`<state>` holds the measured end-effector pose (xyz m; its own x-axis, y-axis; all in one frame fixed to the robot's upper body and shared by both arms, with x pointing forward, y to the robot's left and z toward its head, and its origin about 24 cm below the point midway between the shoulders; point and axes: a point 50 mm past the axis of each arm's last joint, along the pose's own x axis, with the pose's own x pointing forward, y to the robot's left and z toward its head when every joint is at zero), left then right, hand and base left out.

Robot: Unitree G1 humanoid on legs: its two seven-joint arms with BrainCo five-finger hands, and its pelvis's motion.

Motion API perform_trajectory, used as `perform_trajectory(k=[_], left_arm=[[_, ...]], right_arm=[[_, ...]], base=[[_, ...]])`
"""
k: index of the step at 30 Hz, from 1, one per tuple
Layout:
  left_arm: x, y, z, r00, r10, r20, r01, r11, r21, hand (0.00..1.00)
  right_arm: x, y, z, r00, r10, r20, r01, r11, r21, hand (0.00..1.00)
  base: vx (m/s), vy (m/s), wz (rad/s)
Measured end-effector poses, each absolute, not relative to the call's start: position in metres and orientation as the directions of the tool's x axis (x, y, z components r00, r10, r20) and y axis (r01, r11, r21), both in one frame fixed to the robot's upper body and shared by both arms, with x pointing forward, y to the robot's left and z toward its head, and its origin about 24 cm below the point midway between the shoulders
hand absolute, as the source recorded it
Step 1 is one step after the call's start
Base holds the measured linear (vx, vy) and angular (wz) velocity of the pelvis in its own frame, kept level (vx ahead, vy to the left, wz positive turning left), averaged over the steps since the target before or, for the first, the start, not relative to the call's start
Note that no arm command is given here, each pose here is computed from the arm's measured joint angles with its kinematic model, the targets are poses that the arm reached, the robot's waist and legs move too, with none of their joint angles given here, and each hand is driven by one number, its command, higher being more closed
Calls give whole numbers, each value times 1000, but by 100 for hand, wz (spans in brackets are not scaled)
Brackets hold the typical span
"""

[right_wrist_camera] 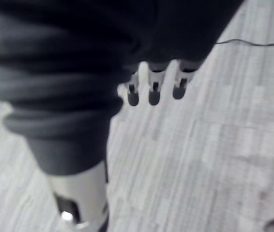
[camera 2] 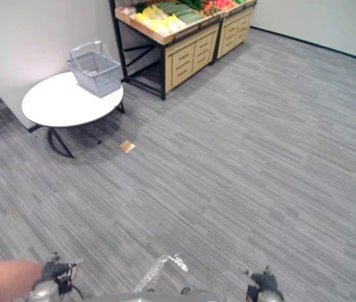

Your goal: Pick vegetable in the basket

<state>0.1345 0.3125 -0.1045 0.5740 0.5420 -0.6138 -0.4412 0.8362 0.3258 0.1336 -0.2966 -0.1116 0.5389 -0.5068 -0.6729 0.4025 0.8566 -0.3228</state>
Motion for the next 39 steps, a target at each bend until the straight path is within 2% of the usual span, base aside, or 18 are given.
perform_trajectory(k=[5, 20, 25, 29, 32, 36, 39], left_arm=[[138, 311, -104, 585, 537, -607, -434, 840, 325, 0], [138, 294, -112, 585, 506, -633, -424, 857, 293, 0], [145, 283, -111, 608, 492, -623, -461, 858, 229, 0], [145, 271, -114, 624, 456, -635, -419, 881, 221, 0], [146, 272, -113, 626, 459, -630, -423, 879, 220, 0], [138, 281, -114, 597, 491, -635, -466, 856, 224, 0], [117, 286, -119, 556, 498, -665, -461, 851, 252, 0]], right_arm=[[148, -290, -108, 585, -480, -654, 356, 876, -325, 0], [150, -278, -115, 585, -434, -685, 294, 901, -319, 0], [174, -274, -101, 668, -396, -630, 211, 913, -349, 0], [195, -268, -88, 733, -365, -574, 180, 918, -354, 0], [203, -279, -82, 733, -383, -562, 181, 907, -381, 0], [206, -273, -87, 726, -349, -592, 152, 921, -358, 0], [196, -263, -97, 714, -318, -624, 122, 934, -336, 0]], base=[[5, -39, 4], [-52, -31, 1], [43, -19, -20], [214, 130, -18], [463, 375, -4], [491, 307, -20], [326, 241, -8]])
